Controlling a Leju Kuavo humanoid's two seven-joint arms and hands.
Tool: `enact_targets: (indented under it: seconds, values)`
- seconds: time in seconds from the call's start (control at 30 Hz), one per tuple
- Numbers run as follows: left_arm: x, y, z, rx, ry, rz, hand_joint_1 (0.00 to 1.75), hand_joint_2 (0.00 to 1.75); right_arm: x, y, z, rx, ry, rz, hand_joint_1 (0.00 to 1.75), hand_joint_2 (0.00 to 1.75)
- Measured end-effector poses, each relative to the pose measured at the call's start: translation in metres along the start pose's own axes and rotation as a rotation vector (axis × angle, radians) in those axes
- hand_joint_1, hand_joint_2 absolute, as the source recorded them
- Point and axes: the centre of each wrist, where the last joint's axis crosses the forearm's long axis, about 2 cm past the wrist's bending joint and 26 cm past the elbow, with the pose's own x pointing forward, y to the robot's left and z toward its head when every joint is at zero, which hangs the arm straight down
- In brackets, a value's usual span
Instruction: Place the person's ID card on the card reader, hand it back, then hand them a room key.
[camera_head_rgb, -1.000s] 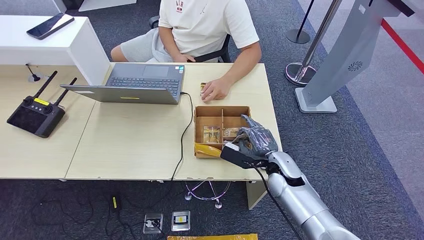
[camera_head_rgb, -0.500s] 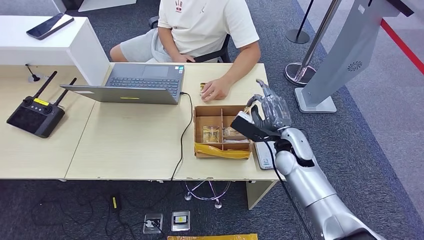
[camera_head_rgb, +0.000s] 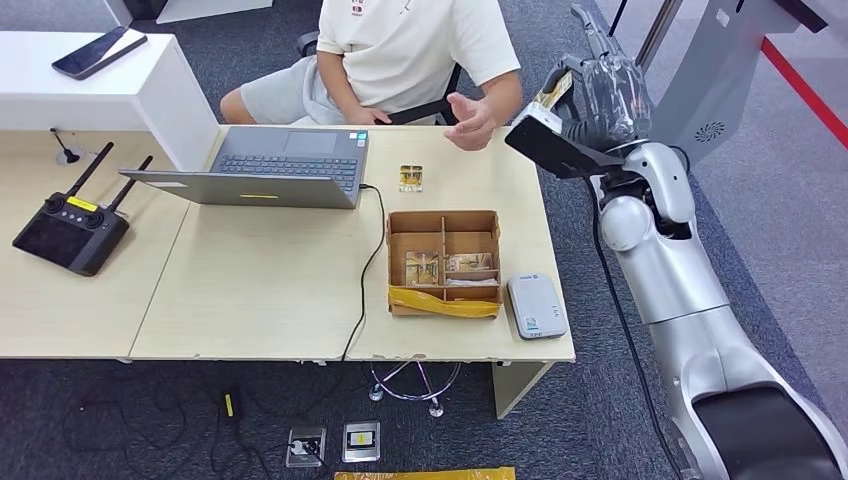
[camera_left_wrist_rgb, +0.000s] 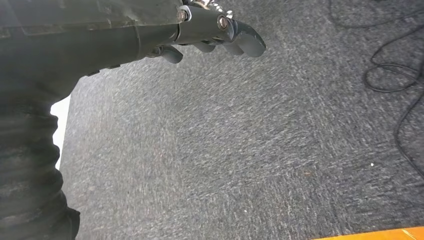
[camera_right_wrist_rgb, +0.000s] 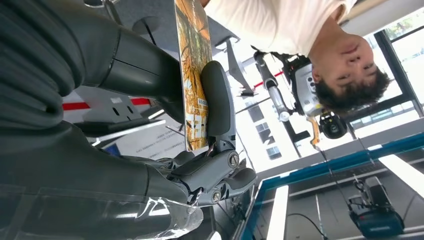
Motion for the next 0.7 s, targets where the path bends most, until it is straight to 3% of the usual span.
enact_targets:
  seconds: [0.33, 0.6, 0.63, 0.7]
  values:
    - [0.009, 0.006, -0.004, -0.017, -0.019, -0.039, 0.0, 1.75, 0.019, 0.017, -0.043, 0.106, -0.054, 0.103, 1.75, 1.75]
    - [0.008, 0.009, -0.005, -0.015, -0.02, -0.053, 0.0, 1.75, 0.03, 0.047, -0.045, 0.248, -0.042, 0.125, 1.65, 1.75]
    - [0.008, 0.009, -0.005, -0.014, -0.019, -0.054, 0.0, 1.75, 0.03, 0.05, -0.044, 0.261, -0.038, 0.126, 1.49, 1.75]
    - [0.007, 0.01, -0.005, -0.015, -0.018, -0.054, 0.0, 1.75, 0.03, 0.055, -0.042, 0.283, -0.033, 0.128, 0.84, 1.75]
